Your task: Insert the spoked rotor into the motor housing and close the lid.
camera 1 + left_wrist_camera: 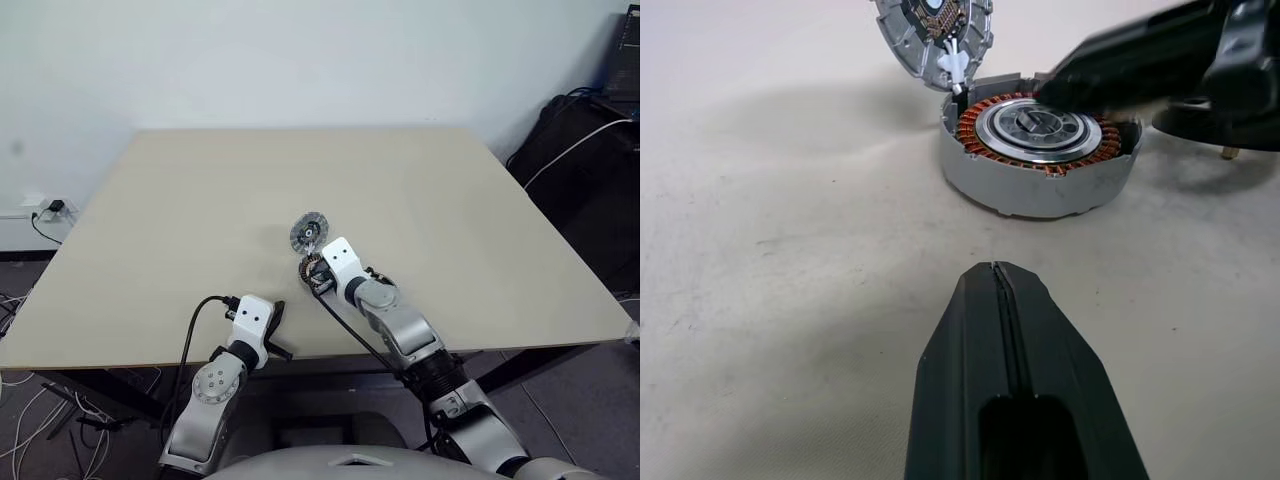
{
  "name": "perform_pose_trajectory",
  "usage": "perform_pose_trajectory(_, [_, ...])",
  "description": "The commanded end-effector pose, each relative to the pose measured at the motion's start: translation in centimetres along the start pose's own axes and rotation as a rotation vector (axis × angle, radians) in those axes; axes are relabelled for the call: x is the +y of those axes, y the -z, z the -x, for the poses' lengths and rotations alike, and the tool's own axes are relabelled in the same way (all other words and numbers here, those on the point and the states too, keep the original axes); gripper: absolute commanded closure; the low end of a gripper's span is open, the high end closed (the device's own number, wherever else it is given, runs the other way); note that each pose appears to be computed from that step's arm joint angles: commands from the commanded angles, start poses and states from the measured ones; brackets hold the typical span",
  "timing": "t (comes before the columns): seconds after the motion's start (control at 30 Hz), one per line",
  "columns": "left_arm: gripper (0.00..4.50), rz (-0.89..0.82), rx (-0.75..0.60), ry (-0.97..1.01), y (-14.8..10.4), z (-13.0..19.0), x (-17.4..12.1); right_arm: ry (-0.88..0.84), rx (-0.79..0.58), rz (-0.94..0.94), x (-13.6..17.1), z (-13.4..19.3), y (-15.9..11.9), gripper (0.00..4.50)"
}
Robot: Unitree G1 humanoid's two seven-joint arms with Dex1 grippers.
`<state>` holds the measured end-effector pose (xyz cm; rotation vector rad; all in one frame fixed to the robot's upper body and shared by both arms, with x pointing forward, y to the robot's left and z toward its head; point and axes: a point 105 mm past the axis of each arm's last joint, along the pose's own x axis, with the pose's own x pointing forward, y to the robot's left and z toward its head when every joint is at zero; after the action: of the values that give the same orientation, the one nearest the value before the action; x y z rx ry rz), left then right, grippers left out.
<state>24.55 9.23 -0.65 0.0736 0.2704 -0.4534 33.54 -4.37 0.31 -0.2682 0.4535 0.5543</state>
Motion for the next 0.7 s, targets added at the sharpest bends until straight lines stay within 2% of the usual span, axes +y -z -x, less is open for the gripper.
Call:
perform_pose_trajectory(0.03, [4.5,-0.002,-0.046,-0.002,-1.04,-0.2,0.08,0.007,-0.05,0.006,-0.53,-0.3,-1.55,4.45])
perform_pose_trajectory(0.37, [4.5,-0.001,-0.047,-0.004,-1.0,-0.17,0.15,-0.015,-0.028,0.001,-0.06,-1.0,-0.89,4.45])
perform_pose_trajectory(0.7, [4.5,0.006,-0.047,-0.009,-0.97,-0.14,0.17,-0.017,-0.086,-0.021,-0.33,-0.6,-1.89,4.45])
